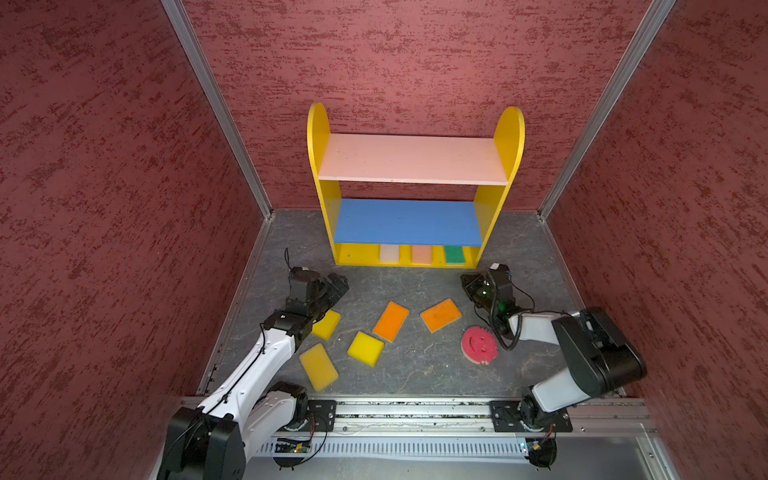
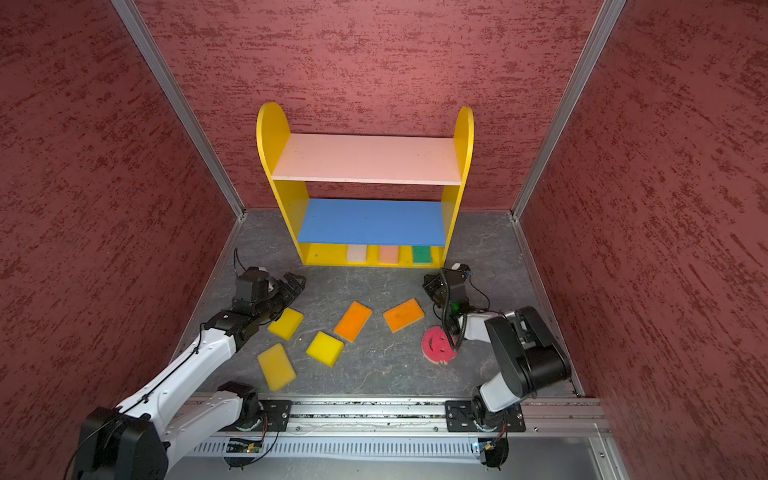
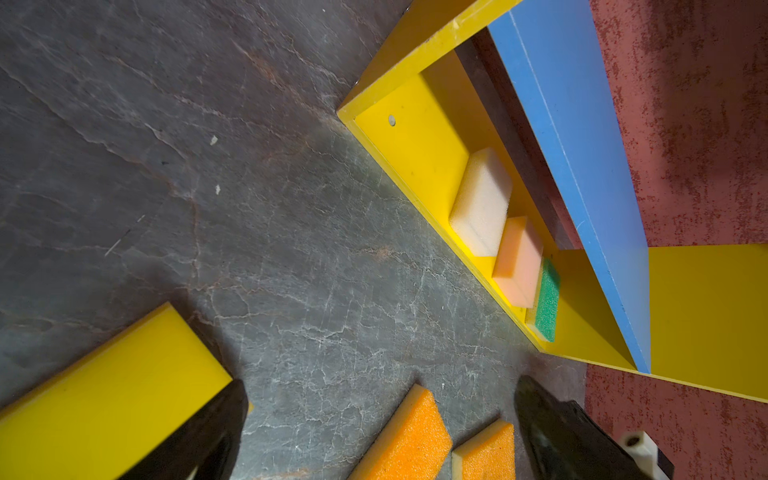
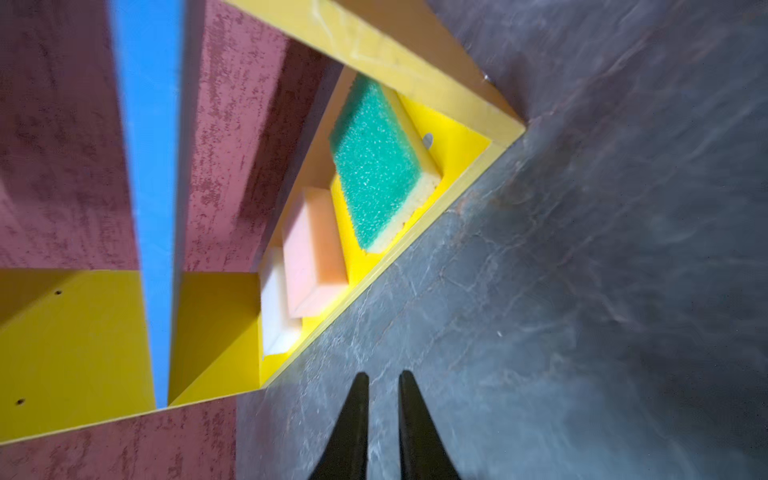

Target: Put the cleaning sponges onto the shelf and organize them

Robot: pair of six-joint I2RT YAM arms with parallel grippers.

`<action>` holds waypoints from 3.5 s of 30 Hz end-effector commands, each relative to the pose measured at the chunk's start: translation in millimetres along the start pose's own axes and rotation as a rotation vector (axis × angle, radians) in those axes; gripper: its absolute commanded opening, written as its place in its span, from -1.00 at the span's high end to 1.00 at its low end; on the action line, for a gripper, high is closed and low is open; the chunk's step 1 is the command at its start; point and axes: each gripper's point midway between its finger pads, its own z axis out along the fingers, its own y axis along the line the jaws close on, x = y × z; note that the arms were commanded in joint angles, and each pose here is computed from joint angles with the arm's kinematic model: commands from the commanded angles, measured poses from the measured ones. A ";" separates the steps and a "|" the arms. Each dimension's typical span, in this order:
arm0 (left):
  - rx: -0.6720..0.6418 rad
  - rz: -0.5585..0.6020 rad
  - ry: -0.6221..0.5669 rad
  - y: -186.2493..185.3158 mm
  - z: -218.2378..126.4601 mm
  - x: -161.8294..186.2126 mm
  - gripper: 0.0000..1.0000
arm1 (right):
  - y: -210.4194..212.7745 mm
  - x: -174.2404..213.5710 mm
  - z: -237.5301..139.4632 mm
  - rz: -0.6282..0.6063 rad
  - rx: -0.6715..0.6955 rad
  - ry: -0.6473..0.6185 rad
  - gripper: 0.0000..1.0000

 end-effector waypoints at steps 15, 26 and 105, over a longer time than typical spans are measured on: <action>0.028 0.002 -0.020 -6.4 -3.1 -5.6 -0.99 | -8.2 -46.0 -41.4 -0.167 0.091 -0.029 0.71; 0.019 -0.013 -0.017 -3.6 -4.0 -1.1 -0.99 | 9.2 -22.6 22.8 -0.239 -0.032 0.075 0.80; 0.014 -0.045 0.079 21.1 26.7 32.8 -0.90 | 1.0 -43.3 95.7 -0.004 -0.011 -0.186 0.49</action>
